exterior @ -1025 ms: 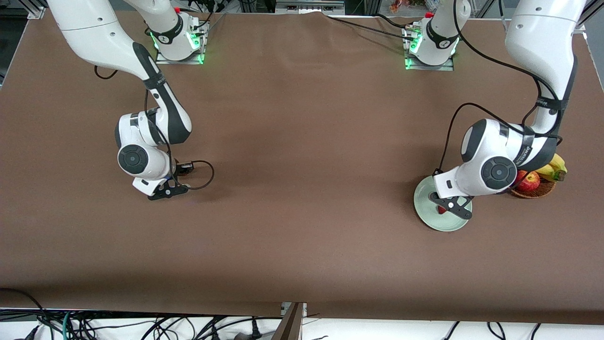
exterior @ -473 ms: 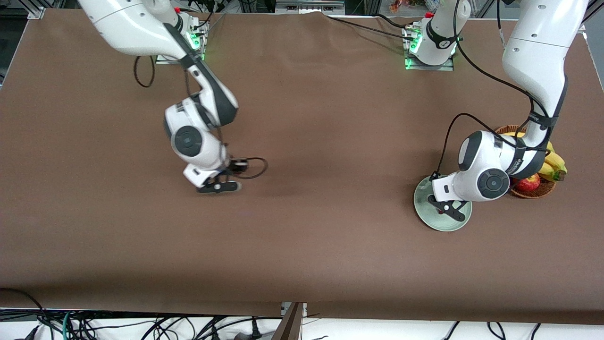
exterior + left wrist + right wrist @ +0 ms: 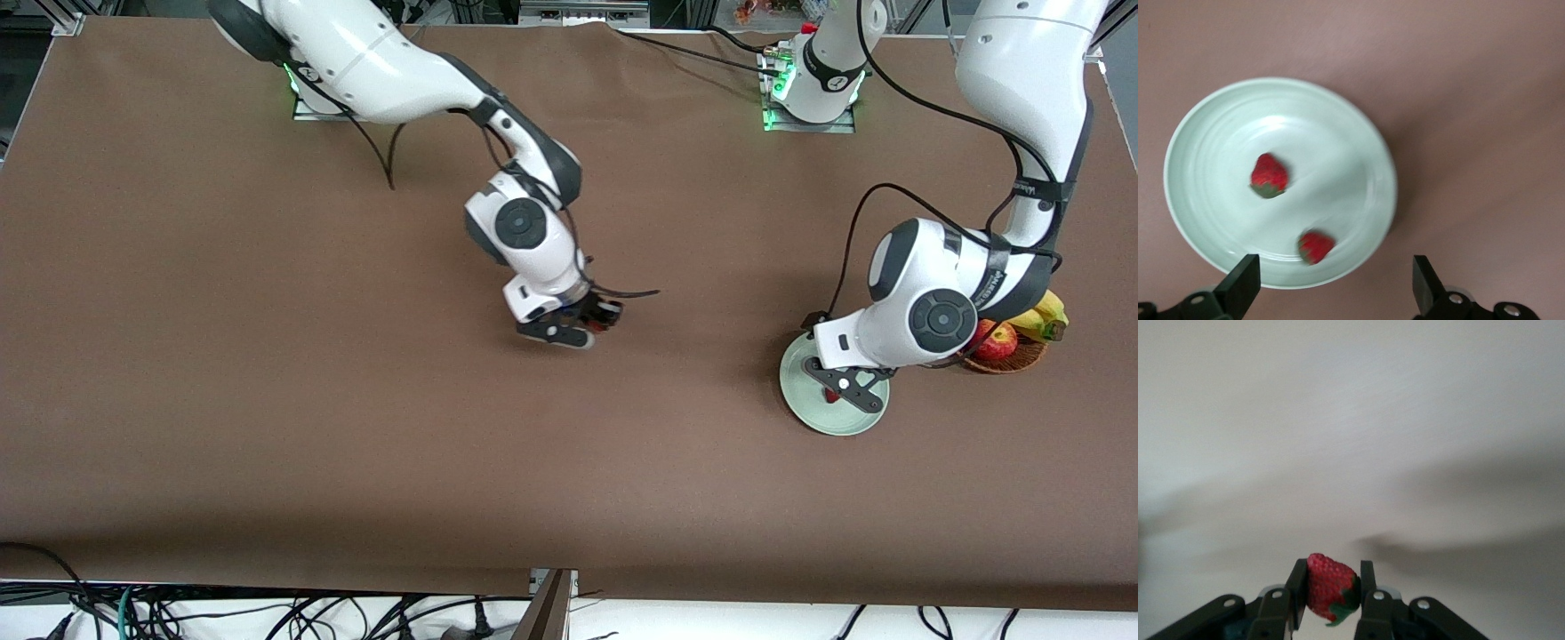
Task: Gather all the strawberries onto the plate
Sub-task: 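Set the third strawberry mid-table with the right gripper and release it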
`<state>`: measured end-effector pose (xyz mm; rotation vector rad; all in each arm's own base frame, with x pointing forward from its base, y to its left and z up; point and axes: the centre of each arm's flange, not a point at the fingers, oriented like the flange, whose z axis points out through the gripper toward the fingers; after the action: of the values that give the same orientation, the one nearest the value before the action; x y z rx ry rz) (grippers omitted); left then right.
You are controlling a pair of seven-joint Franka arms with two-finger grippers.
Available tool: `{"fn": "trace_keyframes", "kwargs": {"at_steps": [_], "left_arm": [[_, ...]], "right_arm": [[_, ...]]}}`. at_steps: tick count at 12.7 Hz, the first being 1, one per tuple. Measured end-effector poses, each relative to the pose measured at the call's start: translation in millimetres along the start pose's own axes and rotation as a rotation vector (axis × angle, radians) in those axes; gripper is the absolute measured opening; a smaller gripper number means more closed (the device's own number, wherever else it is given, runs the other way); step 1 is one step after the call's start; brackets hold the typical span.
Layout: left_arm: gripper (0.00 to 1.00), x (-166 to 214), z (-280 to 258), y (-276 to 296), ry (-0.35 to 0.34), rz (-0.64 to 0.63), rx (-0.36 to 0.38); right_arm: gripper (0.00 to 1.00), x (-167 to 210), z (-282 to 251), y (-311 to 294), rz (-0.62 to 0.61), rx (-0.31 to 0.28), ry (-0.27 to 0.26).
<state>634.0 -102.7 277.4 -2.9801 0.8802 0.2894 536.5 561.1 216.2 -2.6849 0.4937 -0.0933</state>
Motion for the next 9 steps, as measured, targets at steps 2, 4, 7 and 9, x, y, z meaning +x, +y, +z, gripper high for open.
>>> {"fn": "trace_keyframes", "kwargs": {"at_steps": [2, 4, 7, 9], "left_arm": [[1.0, 7.4, -2.7, 20.7, 0.012, -0.064, -0.036], [1.0, 9.2, -1.3, 27.8, 0.016, -0.104, -0.073], [1.0, 10.8, 0.7, 31.9, 0.029, -0.144, -0.143], [1.0, 14.9, 2.9, 38.2, 0.045, -0.154, -0.162]], "right_arm": [[0.35, -28.4, 30.3, -17.3, 0.052, 0.1, 0.013], [0.43, -43.4, 49.2, -22.5, 0.076, 0.132, 0.011], [0.78, -28.9, 37.6, -31.4, 0.084, 0.164, 0.034], [0.98, -9.6, 15.9, -38.9, 0.089, 0.148, 0.05]]}}
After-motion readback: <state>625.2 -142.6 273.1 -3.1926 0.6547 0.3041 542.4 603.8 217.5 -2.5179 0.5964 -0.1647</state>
